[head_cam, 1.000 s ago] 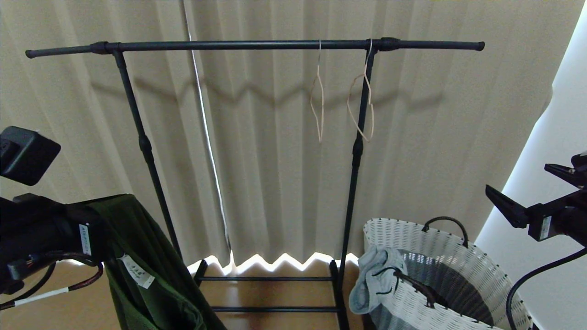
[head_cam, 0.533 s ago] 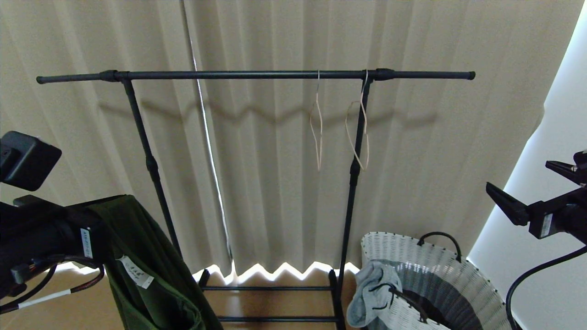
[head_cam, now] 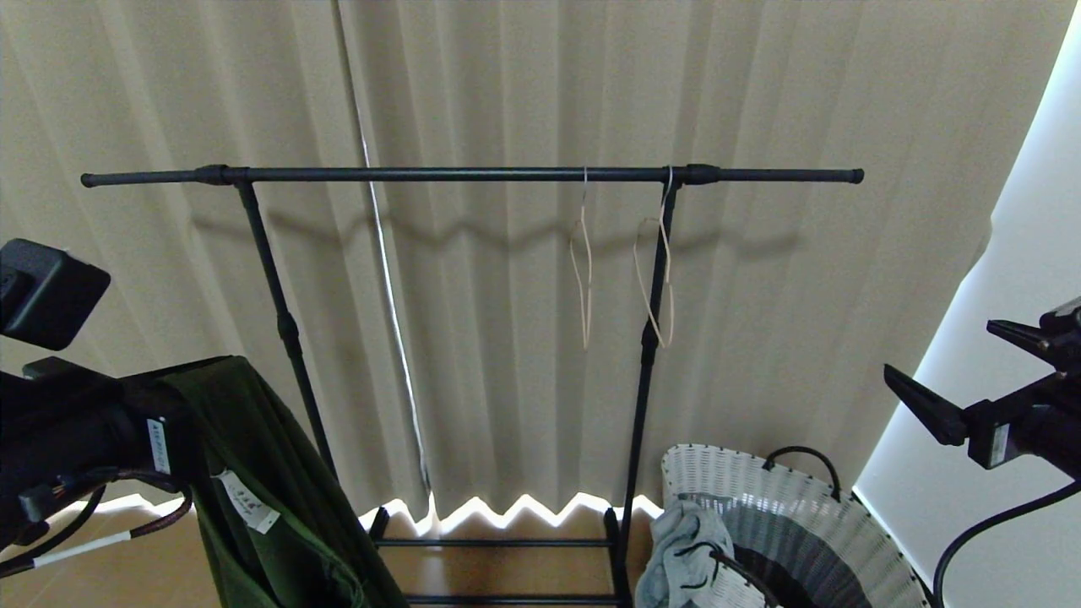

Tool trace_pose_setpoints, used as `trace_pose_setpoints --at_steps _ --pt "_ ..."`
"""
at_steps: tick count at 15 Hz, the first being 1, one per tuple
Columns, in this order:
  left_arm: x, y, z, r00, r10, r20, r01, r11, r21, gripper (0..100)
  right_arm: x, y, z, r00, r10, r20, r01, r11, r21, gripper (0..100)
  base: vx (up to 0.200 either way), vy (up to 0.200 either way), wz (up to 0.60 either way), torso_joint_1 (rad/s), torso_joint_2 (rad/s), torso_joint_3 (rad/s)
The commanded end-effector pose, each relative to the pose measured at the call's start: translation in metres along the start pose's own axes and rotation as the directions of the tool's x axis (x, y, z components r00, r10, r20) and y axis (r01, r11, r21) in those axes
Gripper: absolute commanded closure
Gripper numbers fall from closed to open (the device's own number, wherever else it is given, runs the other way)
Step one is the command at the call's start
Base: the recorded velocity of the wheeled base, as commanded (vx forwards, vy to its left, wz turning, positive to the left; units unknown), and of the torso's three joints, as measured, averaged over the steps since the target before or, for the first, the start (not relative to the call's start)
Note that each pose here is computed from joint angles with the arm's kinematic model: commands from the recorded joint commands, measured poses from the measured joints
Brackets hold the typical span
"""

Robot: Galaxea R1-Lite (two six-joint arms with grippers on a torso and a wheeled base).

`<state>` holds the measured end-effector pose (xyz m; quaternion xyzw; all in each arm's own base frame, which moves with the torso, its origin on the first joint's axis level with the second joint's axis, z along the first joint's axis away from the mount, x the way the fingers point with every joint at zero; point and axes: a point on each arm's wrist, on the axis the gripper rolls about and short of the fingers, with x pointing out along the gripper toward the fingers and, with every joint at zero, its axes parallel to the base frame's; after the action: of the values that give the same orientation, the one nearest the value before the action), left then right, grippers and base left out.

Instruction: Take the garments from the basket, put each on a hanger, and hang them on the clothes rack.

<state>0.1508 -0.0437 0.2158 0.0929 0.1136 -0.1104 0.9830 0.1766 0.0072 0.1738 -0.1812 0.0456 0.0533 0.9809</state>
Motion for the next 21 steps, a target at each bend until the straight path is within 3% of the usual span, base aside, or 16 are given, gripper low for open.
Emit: trace_pose_setpoints --at_steps 1,4,7,9,11,16,21 --pt "0.0 0.0 0.002 1.0 0.002 0.008 -0.002 1.0 -0.004 100 -0.003 0.001 0.0 1.0 0.023 0.016 -0.023 1.0 -0.006 0 0.0 0.0 0.0 0.0 0.0 0.0" --pt "0.001 0.0 0.002 1.0 0.003 0.006 -0.003 1.0 -0.004 100 -0.003 -0.001 0.01 0.994 0.081 0.073 -0.082 0.997 0.012 0 0.0 0.0 0.0 0.0 0.0 0.0" --pt "0.002 0.0 0.001 1.0 0.0 -0.003 0.0 1.0 -0.003 100 0.003 -0.001 0.009 0.995 0.094 0.043 -0.098 0.99 0.098 0 0.0 0.0 0.0 0.0 0.0 0.0" --pt "0.002 0.0 0.003 1.0 0.001 0.006 -0.001 1.0 -0.003 100 0.006 -0.002 0.012 0.994 0.106 0.008 -0.105 0.977 0.187 0 0.0 0.2 0.0 0.007 0.0 0.002" --pt "0.002 0.0 0.003 1.0 0.001 0.006 -0.001 1.0 -0.002 100 0.007 -0.003 0.014 0.994 0.113 -0.013 -0.106 0.967 0.231 0 0.0 0.2 0.0 -0.002 0.0 0.002" --pt "0.002 0.0 0.0 1.0 0.0 -0.003 0.0 1.0 0.0 100 0.008 -0.003 0.014 0.994 0.109 -0.021 -0.101 0.968 0.23 0 0.0 0.2 0.0 0.004 0.01 0.004" --pt "0.001 -0.001 -0.007 1.0 -0.005 -0.019 0.005 1.0 0.007 100 0.008 -0.003 0.011 0.994 0.108 -0.031 -0.098 0.968 0.232 0 0.0 0.0 0.0 0.0 0.0 0.0"
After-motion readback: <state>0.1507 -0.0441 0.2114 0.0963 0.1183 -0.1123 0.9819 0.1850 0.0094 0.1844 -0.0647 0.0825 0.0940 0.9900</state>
